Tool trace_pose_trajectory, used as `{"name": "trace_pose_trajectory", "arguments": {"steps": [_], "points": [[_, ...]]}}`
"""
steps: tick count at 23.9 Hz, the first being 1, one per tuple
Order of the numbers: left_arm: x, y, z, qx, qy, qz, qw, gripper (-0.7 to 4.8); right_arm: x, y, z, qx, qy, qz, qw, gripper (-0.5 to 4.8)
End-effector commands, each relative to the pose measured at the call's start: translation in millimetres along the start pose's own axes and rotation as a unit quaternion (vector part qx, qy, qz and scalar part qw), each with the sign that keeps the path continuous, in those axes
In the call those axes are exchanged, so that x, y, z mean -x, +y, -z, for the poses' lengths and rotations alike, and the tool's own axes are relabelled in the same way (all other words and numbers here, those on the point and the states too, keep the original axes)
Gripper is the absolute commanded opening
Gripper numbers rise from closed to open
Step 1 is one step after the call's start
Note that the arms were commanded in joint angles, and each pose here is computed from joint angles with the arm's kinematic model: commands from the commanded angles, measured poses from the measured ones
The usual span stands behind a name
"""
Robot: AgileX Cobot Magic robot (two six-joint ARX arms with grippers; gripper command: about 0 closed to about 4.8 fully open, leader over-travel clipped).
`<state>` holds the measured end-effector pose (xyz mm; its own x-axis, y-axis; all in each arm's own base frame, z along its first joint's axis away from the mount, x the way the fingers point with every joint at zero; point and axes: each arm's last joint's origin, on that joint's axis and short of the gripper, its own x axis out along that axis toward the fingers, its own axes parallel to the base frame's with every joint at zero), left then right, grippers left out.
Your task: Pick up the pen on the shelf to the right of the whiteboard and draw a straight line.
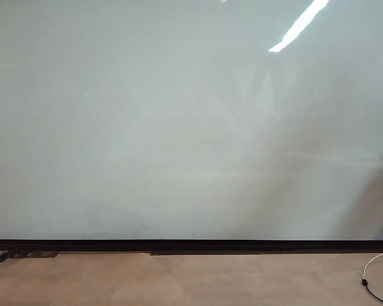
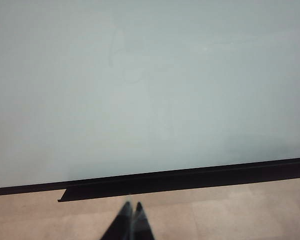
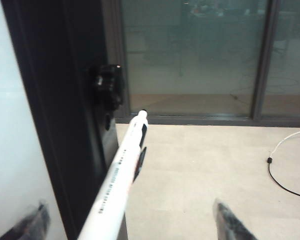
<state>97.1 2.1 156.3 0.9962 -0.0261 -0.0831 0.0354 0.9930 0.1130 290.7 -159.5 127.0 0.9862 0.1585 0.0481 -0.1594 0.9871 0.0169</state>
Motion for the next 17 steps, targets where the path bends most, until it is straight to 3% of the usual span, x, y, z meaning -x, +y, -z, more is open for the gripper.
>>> {"name": "trace_pose_trajectory", "arguments": {"steps": [1, 11, 13, 17], "points": [[0, 0.2, -2, -0.001, -0.008, -0.001, 1.0, -0.05, -5, 5, -1, 0.005, -0.007, 0.002, 1.0, 4.26], [0, 0.2, -2, -0.001, -0.008, -0.001, 1.0, -0.05, -14, 14, 3, 0.005, -0.004, 0.014, 1.0, 4.25], [0, 0.2, -2, -0.001, -0.008, -0.001, 1.0, -0.05, -14, 14, 3, 0.005, -0.004, 0.014, 1.0, 3.74], [0, 0.2, -2, -0.001, -0.008, -0.001, 1.0, -0.05, -14, 14, 3, 0.005, -0.004, 0.014, 1.0, 3.65]]}}
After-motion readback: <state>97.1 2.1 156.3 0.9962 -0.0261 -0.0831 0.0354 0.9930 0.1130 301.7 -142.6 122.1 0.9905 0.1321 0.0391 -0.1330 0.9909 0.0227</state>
